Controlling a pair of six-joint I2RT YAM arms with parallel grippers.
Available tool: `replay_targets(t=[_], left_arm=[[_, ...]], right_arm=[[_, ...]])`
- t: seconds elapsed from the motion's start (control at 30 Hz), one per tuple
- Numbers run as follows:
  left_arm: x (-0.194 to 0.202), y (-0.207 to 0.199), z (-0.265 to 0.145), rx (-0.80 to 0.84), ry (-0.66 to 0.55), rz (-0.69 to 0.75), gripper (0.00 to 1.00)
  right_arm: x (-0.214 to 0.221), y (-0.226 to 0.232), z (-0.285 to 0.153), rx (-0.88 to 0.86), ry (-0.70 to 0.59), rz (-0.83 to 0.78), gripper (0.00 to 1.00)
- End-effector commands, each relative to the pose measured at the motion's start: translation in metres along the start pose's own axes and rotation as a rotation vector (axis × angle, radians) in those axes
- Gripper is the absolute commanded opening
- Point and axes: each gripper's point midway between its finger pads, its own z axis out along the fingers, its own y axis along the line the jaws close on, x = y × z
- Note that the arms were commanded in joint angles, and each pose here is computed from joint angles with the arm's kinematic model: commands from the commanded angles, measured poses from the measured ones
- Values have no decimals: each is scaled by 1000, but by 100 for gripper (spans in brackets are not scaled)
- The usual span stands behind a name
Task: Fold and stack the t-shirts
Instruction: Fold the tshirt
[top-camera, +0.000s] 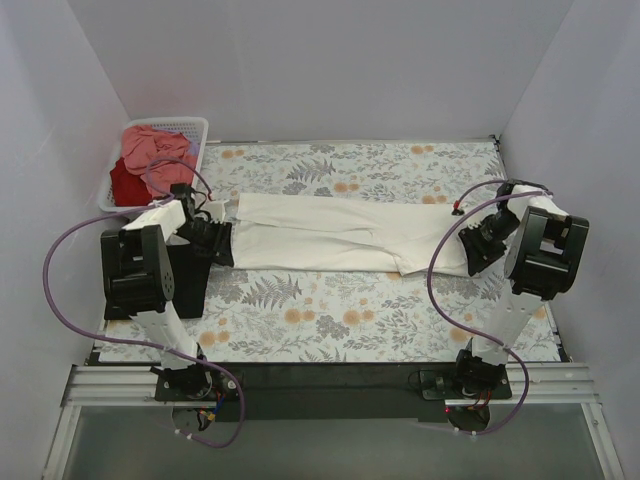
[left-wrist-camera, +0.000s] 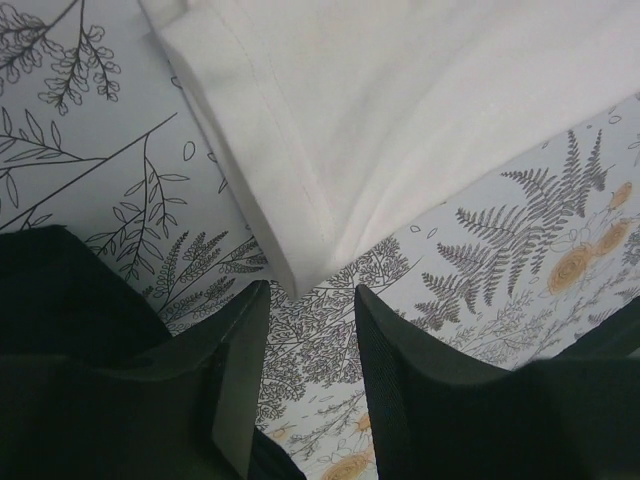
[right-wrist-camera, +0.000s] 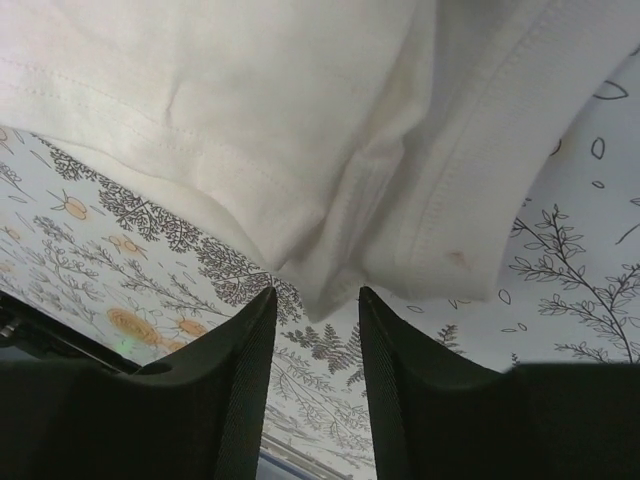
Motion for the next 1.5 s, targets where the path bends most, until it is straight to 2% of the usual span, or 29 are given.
replay_targets(t=[0.0,0.03,0.1,0.2,0.23,0.27,0.33,0.37,0.4,0.43,0.47,0.5,0.53,0.57,0.6,0.63,0.73,0.9,1.2,1.47], left_arm=[[-36,-15,-30,22,-145,66,40],[-44,-20,-39,26,-179,83,42],[-65,-29,-55,32,-241,131,45],[-92,-68,-66,96,-342,231,47],[-98,-85,-64,148,-362,211,47],[-102,-116,-55,202,-359,249,47],[-111,-151,-41,254,-392,297,49],[-106,-189,-29,320,-364,280,50],[-116,-210,-25,353,-408,316,50],[-102,-243,-10,412,-370,326,53],[-97,-262,-4,454,-345,249,55],[-102,-280,2,494,-365,242,57],[-87,-310,13,534,-325,248,61],[-80,-320,24,529,-302,178,61],[-80,-333,32,544,-318,185,61],[-64,-356,43,563,-290,200,63],[-52,-386,67,559,-282,140,64],[-49,-403,105,532,-243,74,64],[-48,-403,139,525,-197,6,64],[-54,-411,162,534,-216,-46,60]], right_arm=[[-13,5,-32,48,-89,-19,46],[-14,8,-38,49,-102,-21,50],[-19,13,-53,71,-139,-29,51],[-31,24,-72,62,-227,-27,51],[-39,33,-74,26,-269,-1,51],[-43,36,-75,12,-290,13,51],[-50,46,-75,-43,-327,61,50],[-52,47,-74,-57,-333,76,50],[-52,48,-69,-80,-327,98,50],[-53,48,-67,-92,-327,112,49],[-53,48,-61,-111,-317,144,49],[-53,48,-58,-121,-312,156,49],[-55,47,-55,-127,-313,169,49],[-55,46,-52,-137,-304,197,49],[-54,45,-49,-141,-299,211,48],[-53,41,-45,-125,-289,223,48],[-46,33,-36,-99,-254,257,48],[-39,26,-20,-100,-212,295,48],[-38,13,0,-93,-190,322,47],[-40,11,6,-109,-193,327,40]])
